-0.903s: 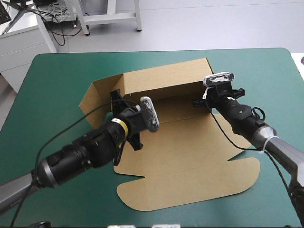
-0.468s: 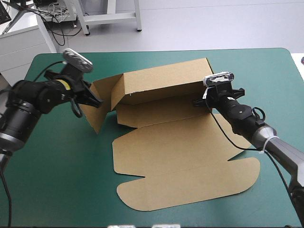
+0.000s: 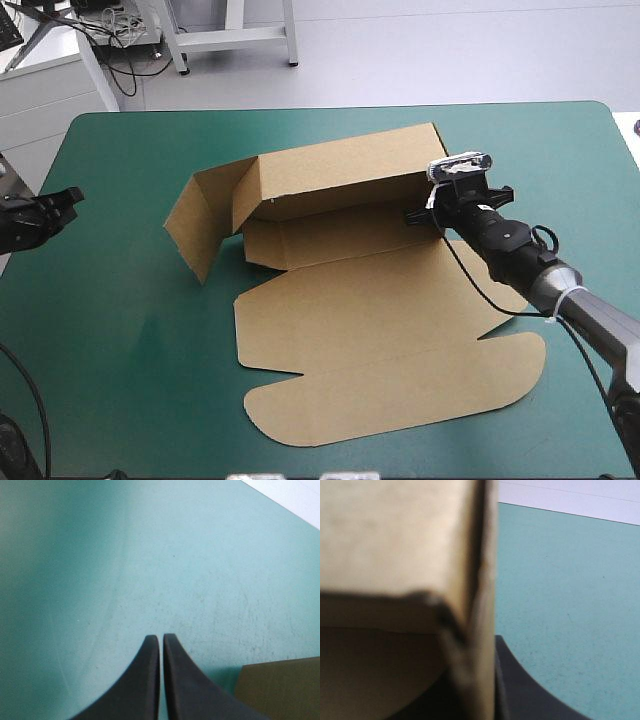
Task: Fold the box
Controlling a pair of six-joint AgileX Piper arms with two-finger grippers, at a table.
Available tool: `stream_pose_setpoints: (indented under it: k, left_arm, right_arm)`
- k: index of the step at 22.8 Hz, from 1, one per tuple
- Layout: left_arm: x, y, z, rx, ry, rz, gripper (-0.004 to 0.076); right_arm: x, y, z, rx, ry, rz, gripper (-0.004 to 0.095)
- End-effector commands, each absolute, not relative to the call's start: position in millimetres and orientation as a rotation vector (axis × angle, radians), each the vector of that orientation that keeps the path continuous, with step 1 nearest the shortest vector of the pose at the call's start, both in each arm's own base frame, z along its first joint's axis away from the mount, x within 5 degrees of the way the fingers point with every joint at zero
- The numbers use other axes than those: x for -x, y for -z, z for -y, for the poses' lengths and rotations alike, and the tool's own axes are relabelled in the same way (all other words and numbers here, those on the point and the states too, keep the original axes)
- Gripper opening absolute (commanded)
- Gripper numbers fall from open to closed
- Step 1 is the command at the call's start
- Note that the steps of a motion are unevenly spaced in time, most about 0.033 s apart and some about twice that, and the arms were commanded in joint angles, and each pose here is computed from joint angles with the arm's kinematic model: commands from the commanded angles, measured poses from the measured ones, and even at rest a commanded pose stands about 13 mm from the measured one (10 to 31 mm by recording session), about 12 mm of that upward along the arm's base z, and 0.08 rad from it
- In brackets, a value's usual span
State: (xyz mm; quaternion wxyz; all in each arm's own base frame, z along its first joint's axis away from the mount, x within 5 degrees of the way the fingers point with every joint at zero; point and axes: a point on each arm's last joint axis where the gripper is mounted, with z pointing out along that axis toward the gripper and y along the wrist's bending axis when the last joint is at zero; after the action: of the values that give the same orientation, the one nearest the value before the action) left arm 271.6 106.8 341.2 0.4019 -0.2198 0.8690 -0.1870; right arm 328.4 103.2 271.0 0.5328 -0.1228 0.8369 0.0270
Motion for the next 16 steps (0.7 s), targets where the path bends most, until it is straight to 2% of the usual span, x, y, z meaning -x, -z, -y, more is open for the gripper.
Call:
stream_pose_setpoints:
  k: [1,7,9,11,13,14,16]
  left_arm:
    - [-267.0,-349.0,-108.6,0.621,0.541,-2.059,0.0007]
    - [-265.5,-336.6,-108.6,0.645,0.539,-2.08,0.0007]
    - [-265.4,-336.3,-108.6,0.646,0.539,-2.081,0.0007]
    - [-265.4,-336.3,-108.6,0.646,0.539,-2.081,0.0007]
    - [-265.3,-336.2,-108.4,0.645,0.541,-2.082,0.0007]
    - [-265.3,-336.2,-108.4,0.645,0.541,-2.082,0.0007]
    - [-265.3,-336.2,-108.4,0.645,0.541,-2.082,0.0007]
  right_arm:
    - [-326.1,-295.2,-103.3,0.273,-0.145,-1.94,-0.002]
    - [-330.8,-286.5,-96.8,0.255,-0.292,-2.005,-0.0012]
    - [-336.3,-297.7,-89.9,0.219,-0.335,-1.995,-0.0012]
    - [-341.0,-317.5,-85.8,0.211,-0.428,-2.018,-0.0002]
    - [-345.4,-333.9,-81.0,0.237,-0.435,-2.13,0.0]
    - [-346.8,-346.6,-77.8,0.258,-0.377,-2.211,0.0]
    - [-345.3,-375.3,-76.8,0.254,-0.382,-2.266,0.0]
